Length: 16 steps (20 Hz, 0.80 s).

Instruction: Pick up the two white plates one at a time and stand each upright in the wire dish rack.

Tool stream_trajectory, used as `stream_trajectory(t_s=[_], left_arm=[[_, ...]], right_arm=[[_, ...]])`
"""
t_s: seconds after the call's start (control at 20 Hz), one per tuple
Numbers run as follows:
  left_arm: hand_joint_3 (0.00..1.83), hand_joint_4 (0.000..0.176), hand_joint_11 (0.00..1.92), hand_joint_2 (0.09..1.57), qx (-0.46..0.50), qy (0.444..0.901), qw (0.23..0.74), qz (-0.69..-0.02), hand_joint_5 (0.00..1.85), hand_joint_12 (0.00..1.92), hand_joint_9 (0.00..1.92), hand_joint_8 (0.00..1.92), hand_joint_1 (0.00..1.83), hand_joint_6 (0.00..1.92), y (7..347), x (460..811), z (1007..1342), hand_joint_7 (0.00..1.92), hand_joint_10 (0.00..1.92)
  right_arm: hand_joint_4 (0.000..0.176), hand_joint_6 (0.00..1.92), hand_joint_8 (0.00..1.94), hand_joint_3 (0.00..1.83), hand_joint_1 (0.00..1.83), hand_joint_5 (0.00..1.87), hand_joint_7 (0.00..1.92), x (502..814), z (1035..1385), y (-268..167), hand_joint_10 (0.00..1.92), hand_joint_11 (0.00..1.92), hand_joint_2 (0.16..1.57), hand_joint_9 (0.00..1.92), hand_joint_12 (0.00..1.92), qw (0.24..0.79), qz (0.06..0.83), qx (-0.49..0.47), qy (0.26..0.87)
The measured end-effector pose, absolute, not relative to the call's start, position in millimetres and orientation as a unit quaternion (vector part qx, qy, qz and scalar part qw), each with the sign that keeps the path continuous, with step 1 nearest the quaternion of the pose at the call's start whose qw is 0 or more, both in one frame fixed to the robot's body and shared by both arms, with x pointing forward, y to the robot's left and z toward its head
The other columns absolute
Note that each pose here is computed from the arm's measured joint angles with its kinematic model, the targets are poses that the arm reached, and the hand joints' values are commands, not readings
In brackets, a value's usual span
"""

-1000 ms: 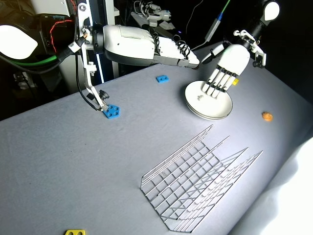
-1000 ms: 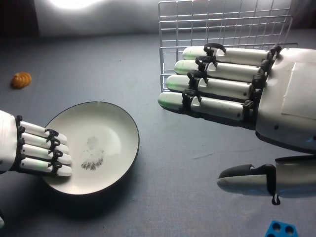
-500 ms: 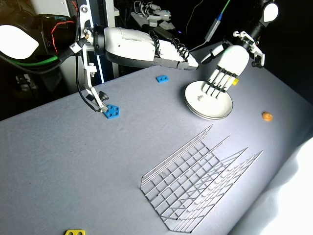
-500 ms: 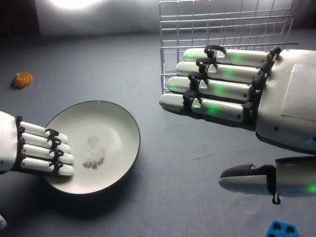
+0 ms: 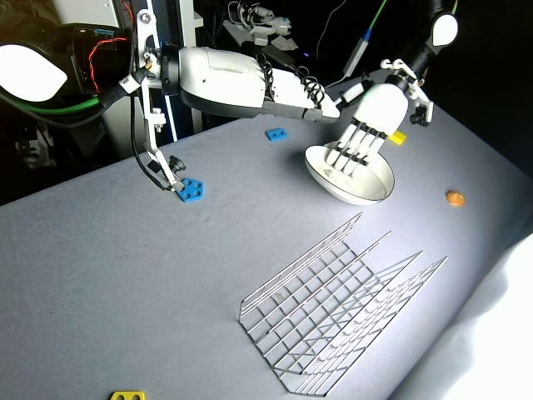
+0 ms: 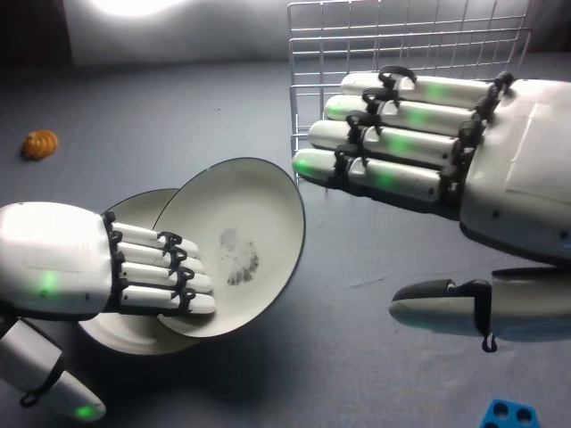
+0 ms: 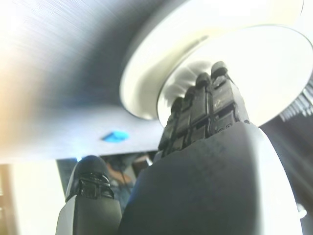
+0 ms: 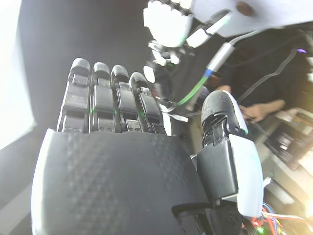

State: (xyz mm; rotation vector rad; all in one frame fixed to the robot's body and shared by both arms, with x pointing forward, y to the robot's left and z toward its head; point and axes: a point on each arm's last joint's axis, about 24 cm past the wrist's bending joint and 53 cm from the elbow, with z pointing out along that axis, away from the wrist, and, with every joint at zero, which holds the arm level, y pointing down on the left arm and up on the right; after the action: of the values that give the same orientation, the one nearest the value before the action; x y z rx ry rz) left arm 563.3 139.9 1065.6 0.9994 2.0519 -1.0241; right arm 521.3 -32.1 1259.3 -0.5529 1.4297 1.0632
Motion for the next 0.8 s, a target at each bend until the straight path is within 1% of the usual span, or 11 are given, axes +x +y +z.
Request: stream_trajectory(t_s=[0.05,0.1,0.15,0.2,0.35,0.55,0.7,0.8], left_arm=[[0.00,0.000,0.01,1.10,0.372,0.780,0.315,-0.392,0.00,0.00,0.00,0.00,0.00,0.00,138.4,564.8,1067.2,0.00,0.00],[0.00,0.000,0.01,1.10,0.372,0.779,0.316,-0.393,0.00,0.00,0.00,0.00,0.00,0.00,135.9,565.7,1068.0,0.00,0.00],[0.00,0.000,0.02,1.10,0.372,0.778,0.317,-0.394,0.00,0.01,0.00,0.00,0.00,0.00,134.8,566.1,1068.8,0.00,0.00],[0.00,0.000,0.00,1.11,0.372,0.778,0.317,-0.394,0.00,0.00,0.00,0.00,0.00,0.00,134.5,566.2,1068.7,0.00,0.00],[0.00,0.000,0.00,1.10,0.366,0.782,0.315,-0.394,0.00,0.00,0.00,0.00,0.00,0.00,138.4,567.3,1066.7,0.00,0.00],[0.00,0.000,0.00,1.10,0.361,0.782,0.315,-0.398,0.00,0.00,0.00,0.00,0.00,0.00,136.9,568.4,1067.4,0.00,0.00],[0.00,0.000,0.00,1.09,0.357,0.784,0.313,-0.399,0.00,0.00,0.00,0.00,0.00,0.00,138.0,568.2,1066.2,0.00,0.00],[0.00,0.000,0.00,1.10,0.357,0.784,0.313,-0.399,0.00,0.00,0.00,0.00,0.00,0.00,139.0,569.1,1066.1,0.00,0.00]], right_arm=[[0.000,0.00,0.00,0.00,0.55,0.00,0.00,520.6,1255.1,-28.3,0.00,0.00,1.24,0.00,0.00,0.597,0.452,-0.248,0.614],[0.000,0.00,0.00,0.00,0.72,0.00,0.00,521.0,1249.1,-23.2,0.00,0.00,1.21,0.00,0.00,0.598,0.443,-0.260,0.615],[0.000,0.00,0.00,0.00,0.87,0.00,0.00,524.3,1243.1,-21.6,0.00,0.00,1.17,0.00,0.00,0.597,0.437,-0.264,0.619],[0.000,0.00,0.00,0.00,0.99,0.00,0.00,528.3,1239.9,-20.6,0.00,0.00,1.14,0.00,0.00,0.596,0.435,-0.259,0.624],[0.000,0.00,0.00,0.00,1.11,0.00,0.00,539.2,1237.2,-18.8,0.00,0.00,1.12,0.00,0.00,0.605,0.426,-0.252,0.624],[0.000,0.00,0.00,0.00,1.12,0.00,0.00,543.3,1228.1,1.4,0.00,0.00,1.11,0.00,0.00,0.609,0.424,-0.269,0.614],[0.000,0.00,0.00,0.00,1.09,0.00,0.00,561.0,1218.7,8.6,0.00,0.00,1.13,0.00,0.00,0.608,0.425,-0.255,0.620],[0.000,0.00,0.00,0.00,1.16,0.00,0.00,573.7,1208.3,14.7,0.00,0.00,1.15,0.00,0.00,0.605,0.421,-0.250,0.628]])
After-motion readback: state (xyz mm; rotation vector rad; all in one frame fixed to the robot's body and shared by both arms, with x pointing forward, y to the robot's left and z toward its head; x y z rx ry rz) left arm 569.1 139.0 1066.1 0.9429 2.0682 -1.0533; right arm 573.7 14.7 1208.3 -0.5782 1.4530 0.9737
